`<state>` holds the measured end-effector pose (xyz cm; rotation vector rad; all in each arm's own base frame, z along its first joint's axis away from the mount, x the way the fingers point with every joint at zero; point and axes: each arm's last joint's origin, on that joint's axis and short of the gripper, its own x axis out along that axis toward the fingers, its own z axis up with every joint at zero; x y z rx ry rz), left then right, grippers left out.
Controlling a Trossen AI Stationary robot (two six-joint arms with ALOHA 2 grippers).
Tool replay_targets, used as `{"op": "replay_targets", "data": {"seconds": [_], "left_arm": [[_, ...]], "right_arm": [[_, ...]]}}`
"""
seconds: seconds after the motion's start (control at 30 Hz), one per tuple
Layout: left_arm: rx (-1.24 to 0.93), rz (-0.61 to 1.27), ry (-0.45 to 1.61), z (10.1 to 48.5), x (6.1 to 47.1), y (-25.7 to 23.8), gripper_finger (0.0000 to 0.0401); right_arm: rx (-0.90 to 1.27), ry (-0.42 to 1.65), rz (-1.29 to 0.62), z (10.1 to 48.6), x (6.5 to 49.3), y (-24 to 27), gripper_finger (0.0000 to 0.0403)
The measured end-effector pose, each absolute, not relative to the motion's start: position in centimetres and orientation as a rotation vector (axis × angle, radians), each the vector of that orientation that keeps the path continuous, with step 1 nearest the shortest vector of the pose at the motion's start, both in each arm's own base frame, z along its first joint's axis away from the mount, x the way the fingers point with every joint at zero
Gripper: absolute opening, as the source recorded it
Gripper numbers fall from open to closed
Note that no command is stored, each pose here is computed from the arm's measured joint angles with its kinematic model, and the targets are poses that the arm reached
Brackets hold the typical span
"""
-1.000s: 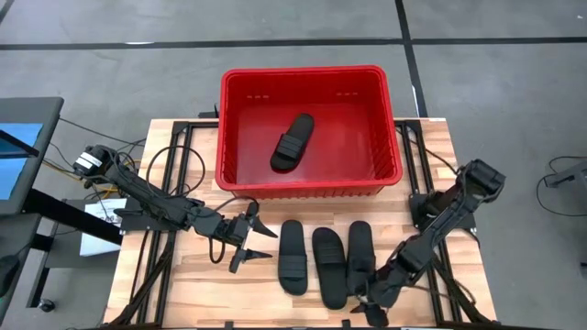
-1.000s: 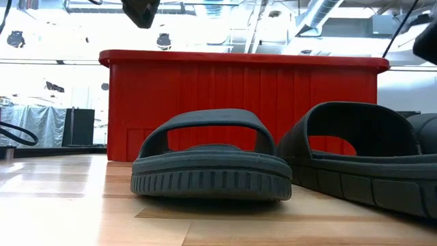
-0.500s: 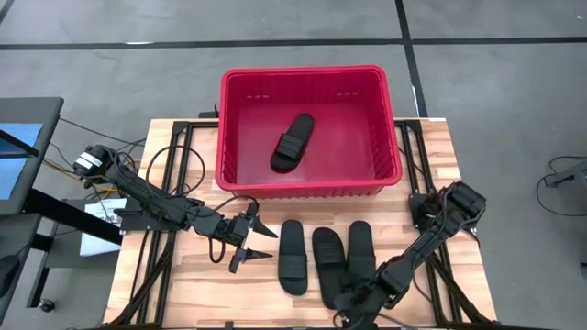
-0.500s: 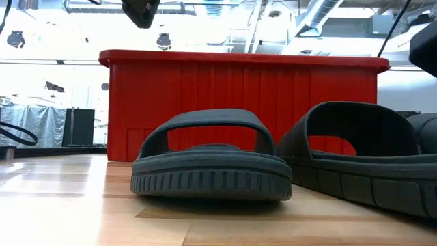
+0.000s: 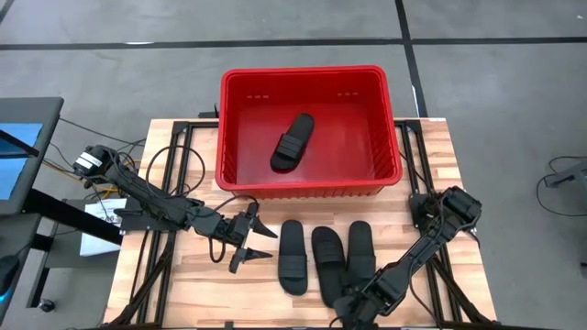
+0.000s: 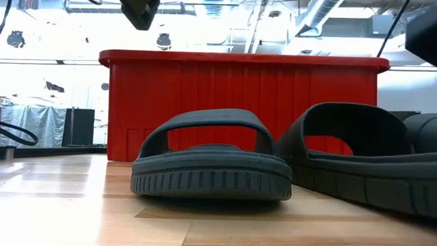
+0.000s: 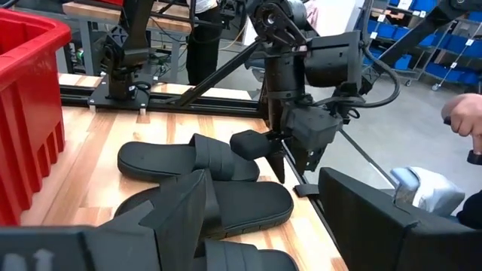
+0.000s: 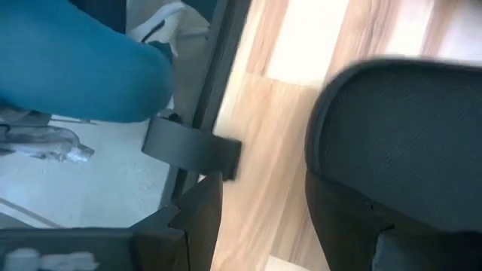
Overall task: Pick and place slides into bin
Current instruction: Put the black slipper into the red bin
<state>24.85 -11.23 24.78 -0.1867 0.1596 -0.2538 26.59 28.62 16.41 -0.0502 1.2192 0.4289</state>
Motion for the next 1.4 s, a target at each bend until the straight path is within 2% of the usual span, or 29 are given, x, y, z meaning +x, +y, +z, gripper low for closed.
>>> {"op": "replay_targets", "data": {"seconds": [0.47, 0.93, 1.4], "left_arm": [[-0.195, -0.258, 0.161, 24.8, 24.9, -11.2, 0.0247], [-0.234, -0.257, 0.167, 24.8, 24.9, -11.2, 0.0247], [-0.270, -0.255, 0.172, 24.8, 24.8, -11.2, 0.0247]], "right_arm": [[-0.125, 1.180, 0.433, 16.9, 26.7, 28.8, 0.0167], [-0.202, 1.126, 0.381, 16.9, 27.4, 28.1, 0.0178], [-0.161, 1.053, 0.348, 13.0, 26.7, 26.3, 0.0180]]}}
